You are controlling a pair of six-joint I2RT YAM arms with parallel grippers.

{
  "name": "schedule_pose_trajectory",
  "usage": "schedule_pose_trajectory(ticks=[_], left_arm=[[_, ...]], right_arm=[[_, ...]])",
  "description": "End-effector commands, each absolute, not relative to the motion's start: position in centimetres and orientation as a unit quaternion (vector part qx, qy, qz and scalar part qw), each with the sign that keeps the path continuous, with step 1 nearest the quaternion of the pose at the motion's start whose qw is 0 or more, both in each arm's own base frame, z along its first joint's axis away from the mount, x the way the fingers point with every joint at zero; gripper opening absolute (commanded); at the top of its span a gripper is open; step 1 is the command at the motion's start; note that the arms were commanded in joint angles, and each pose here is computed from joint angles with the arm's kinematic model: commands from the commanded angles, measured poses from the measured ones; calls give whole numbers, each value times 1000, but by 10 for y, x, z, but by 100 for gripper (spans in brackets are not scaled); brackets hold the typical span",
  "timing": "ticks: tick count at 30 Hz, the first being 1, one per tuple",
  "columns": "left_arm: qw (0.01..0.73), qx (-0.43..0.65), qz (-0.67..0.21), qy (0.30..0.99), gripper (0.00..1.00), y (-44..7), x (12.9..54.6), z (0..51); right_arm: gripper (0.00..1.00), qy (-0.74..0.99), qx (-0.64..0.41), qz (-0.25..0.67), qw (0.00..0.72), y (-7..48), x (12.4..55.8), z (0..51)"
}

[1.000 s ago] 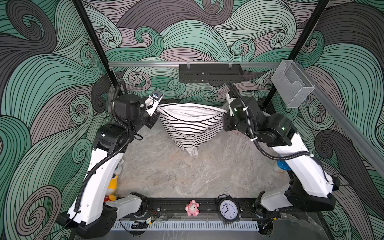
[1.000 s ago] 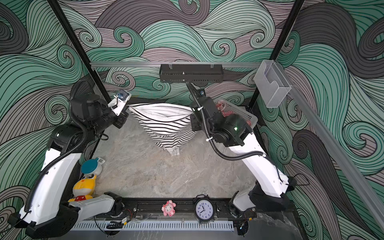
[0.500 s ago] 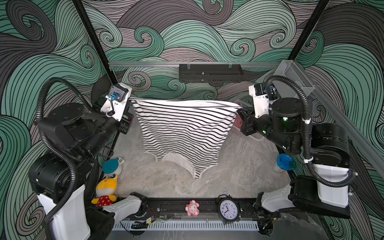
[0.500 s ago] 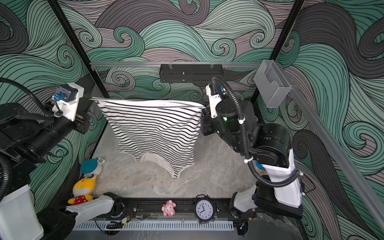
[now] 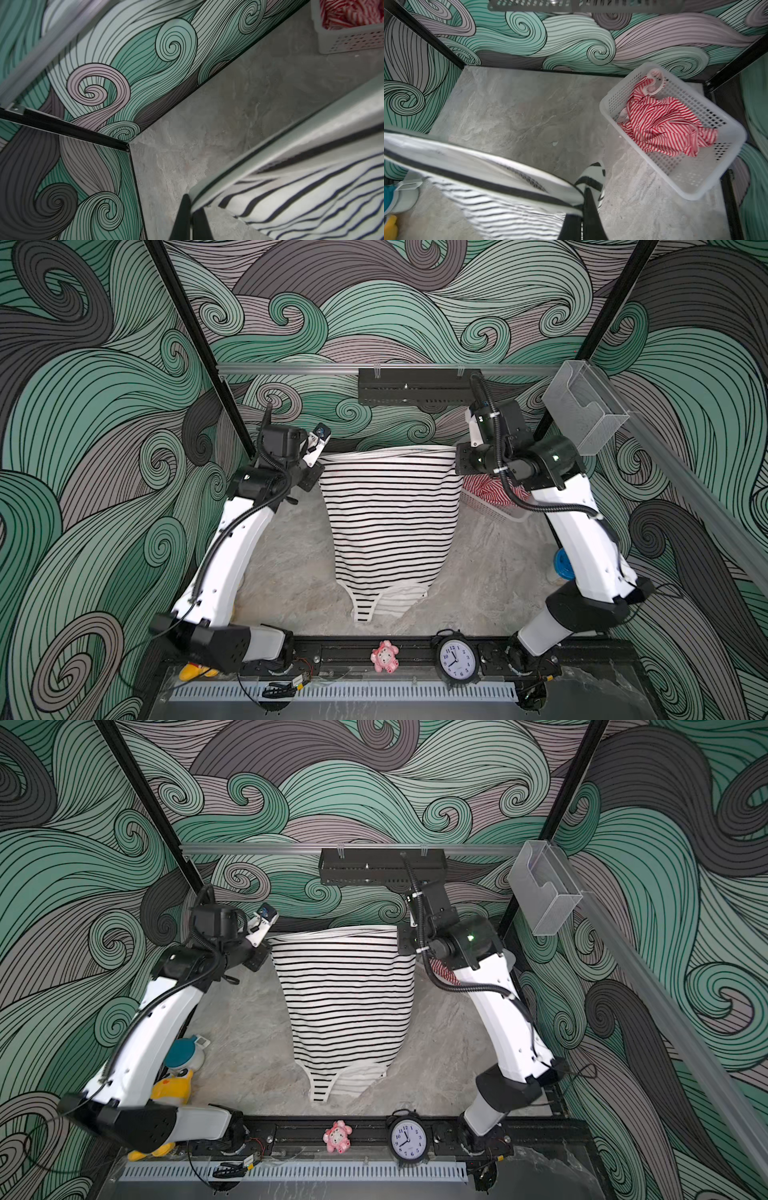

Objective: Fold and stack the tank tops

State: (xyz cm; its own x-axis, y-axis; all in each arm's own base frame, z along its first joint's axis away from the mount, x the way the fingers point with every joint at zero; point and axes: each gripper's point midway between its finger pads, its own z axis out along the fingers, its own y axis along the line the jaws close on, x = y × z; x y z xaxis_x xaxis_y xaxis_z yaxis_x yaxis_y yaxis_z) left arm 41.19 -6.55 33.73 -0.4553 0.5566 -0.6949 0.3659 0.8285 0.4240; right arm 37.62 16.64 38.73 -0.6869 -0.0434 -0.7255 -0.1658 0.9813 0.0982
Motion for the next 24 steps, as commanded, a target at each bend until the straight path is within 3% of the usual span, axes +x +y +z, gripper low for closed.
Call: schedule_pose_trajectory(ticks=[1, 6, 9, 12, 16, 20, 24], left_arm=[[507, 257, 116, 815, 0, -61, 482, 346], [503, 209, 124, 830, 0, -33, 566, 330], [519, 150, 118, 833, 0, -5, 586, 352], [563, 115, 79, 815, 0, 2, 555, 412], [660, 124, 68, 738, 0, -4, 512, 457], [621, 120, 62, 772, 0, 3, 493, 421], [584, 133, 60, 799, 0, 8, 490, 336]], right_arm=[[0, 927, -26, 128, 352, 162, 437, 352], [0, 917, -3, 196, 348, 170, 516, 325], [0, 901, 4, 235, 365, 172, 537, 330], [0, 881, -16, 263, 393, 180, 532, 359], [0, 851, -34, 288, 438, 186, 510, 402], [0, 847, -47, 306, 431, 201, 489, 392], [0, 884, -38, 295, 360, 212, 483, 301]])
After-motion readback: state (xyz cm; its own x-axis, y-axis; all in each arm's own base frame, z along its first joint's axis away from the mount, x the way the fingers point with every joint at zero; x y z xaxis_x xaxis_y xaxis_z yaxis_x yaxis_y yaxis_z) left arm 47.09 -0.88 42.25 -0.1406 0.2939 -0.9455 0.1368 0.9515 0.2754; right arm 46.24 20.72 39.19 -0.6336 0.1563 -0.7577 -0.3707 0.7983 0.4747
